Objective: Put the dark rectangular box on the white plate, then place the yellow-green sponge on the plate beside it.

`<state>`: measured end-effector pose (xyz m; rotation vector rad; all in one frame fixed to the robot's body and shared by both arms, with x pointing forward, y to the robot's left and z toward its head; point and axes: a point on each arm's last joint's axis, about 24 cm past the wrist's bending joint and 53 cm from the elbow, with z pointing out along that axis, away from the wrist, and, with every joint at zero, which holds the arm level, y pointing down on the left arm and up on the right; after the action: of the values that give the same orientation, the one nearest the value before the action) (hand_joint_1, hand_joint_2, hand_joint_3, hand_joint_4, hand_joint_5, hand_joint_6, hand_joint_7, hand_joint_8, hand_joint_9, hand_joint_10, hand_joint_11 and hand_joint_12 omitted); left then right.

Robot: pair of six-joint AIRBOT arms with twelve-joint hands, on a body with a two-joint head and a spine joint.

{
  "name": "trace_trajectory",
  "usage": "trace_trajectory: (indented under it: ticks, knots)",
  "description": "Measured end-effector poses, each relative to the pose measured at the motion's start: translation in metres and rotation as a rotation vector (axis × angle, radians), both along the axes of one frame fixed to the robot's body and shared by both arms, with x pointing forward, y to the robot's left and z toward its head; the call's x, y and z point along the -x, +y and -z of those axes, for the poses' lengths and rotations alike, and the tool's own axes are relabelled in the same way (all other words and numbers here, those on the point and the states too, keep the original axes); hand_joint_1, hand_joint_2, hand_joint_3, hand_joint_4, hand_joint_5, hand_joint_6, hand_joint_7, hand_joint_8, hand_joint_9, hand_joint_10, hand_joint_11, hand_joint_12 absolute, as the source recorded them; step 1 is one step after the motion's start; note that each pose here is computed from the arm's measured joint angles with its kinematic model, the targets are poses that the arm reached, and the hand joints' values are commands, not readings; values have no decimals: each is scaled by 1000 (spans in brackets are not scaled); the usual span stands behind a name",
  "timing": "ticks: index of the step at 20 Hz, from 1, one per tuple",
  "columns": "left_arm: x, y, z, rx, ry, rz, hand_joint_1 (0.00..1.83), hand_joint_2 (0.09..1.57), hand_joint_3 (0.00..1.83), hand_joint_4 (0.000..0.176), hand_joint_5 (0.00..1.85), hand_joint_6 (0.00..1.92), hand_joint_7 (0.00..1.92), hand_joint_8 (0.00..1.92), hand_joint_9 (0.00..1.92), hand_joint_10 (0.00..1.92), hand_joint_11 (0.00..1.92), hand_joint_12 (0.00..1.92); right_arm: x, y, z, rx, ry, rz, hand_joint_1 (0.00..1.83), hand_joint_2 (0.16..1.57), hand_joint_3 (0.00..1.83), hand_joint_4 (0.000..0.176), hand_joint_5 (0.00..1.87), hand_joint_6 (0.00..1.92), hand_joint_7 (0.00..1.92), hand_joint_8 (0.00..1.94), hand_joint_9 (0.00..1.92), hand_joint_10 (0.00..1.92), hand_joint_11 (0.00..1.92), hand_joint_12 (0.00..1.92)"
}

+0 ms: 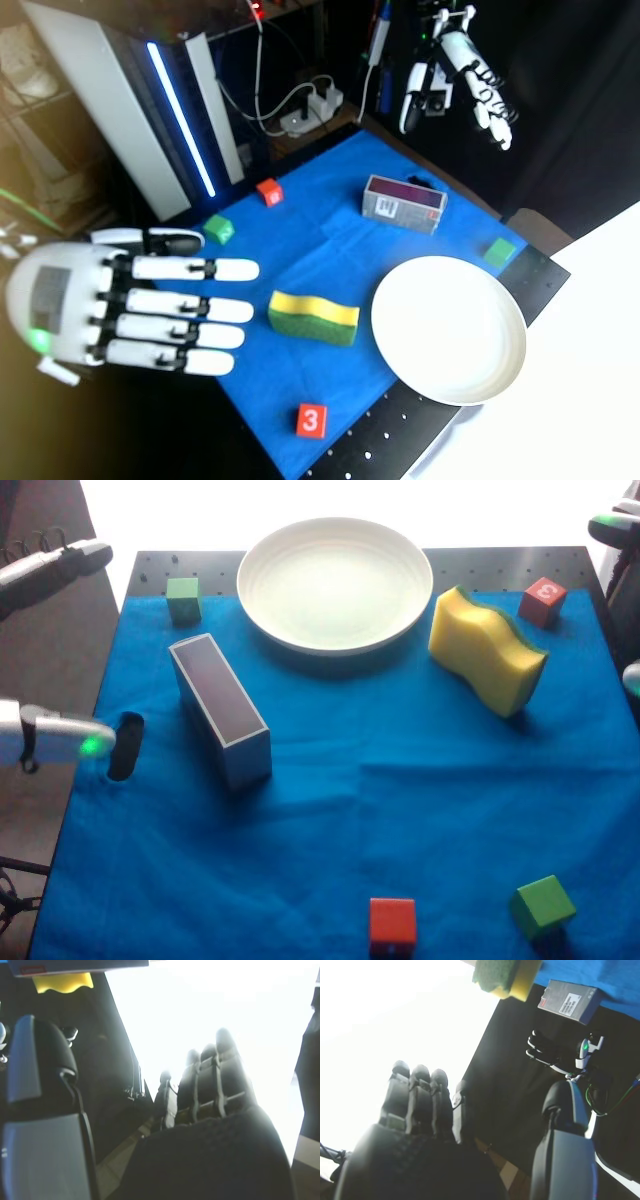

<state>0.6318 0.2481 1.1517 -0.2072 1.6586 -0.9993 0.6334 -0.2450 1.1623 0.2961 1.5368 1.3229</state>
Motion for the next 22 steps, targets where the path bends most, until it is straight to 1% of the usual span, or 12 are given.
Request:
trace_trajectory:
  ticks: [2,6,8,9,11,14,15,16,17,19,20,22]
  knots:
    - [-1,2,0,-7,-3,-1,895,939,7,106,139,10,75,12,12,3,0,92,0,-1,1,0,2,3,796,1128,0,115,201,3,81,2,74,1,100,94]
    - [-5,-9,1,-46,3,36,981,912,0,138,159,4,81,1,7,0,0,44,-2,-2,3,9,9,6,804,1143,2,97,205,2,68,0,52,0,89,72]
    - [-16,-21,-8,-65,-22,63,1033,916,0,122,109,0,64,0,1,0,18,49,-2,-1,4,11,11,4,833,1146,2,78,205,1,78,4,66,5,101,71]
    - [-19,-28,-13,-81,-35,83,1008,904,0,138,92,0,62,0,5,1,24,52,-1,0,4,12,11,1,837,1147,2,71,199,0,81,5,67,5,96,68]
    - [-27,-47,-14,-142,-51,132,922,888,0,173,5,0,14,0,0,0,12,47,-1,0,5,15,15,0,915,1166,5,78,192,1,89,5,66,3,80,58]
    - [-31,-69,-2,-234,-34,192,941,801,0,176,39,4,61,5,6,0,51,25,-1,1,6,20,18,-9,834,1149,0,90,193,2,98,5,84,7,92,62]
    - [-33,-73,1,-246,-23,206,979,796,0,175,59,9,94,13,29,9,75,37,-1,1,6,18,17,-9,841,1152,0,95,197,4,100,4,82,5,87,59]
    - [-36,-76,2,-255,-17,216,997,791,0,134,67,3,127,7,90,11,14,323,-1,1,6,16,19,-10,872,1160,2,93,196,2,103,4,84,4,97,62]
    - [-40,-80,4,-277,-9,229,960,800,3,157,55,0,134,3,104,8,2,334,-1,1,7,16,21,-11,909,1162,1,99,205,5,110,5,82,3,91,58]
    - [-42,-89,7,-326,-11,258,938,814,3,154,54,0,121,0,115,4,0,375,0,2,8,20,26,-17,907,1165,2,87,204,2,110,3,88,4,106,63]
    - [-42,-93,8,-345,-12,271,969,809,0,100,70,6,141,8,134,10,0,380,0,2,8,21,29,-18,905,1158,0,81,213,5,117,5,103,8,117,67]
    - [-37,-104,12,-371,-9,310,995,802,1,46,111,3,191,3,211,5,20,570,1,4,10,24,33,-26,917,1158,0,76,220,5,129,7,103,6,112,61]
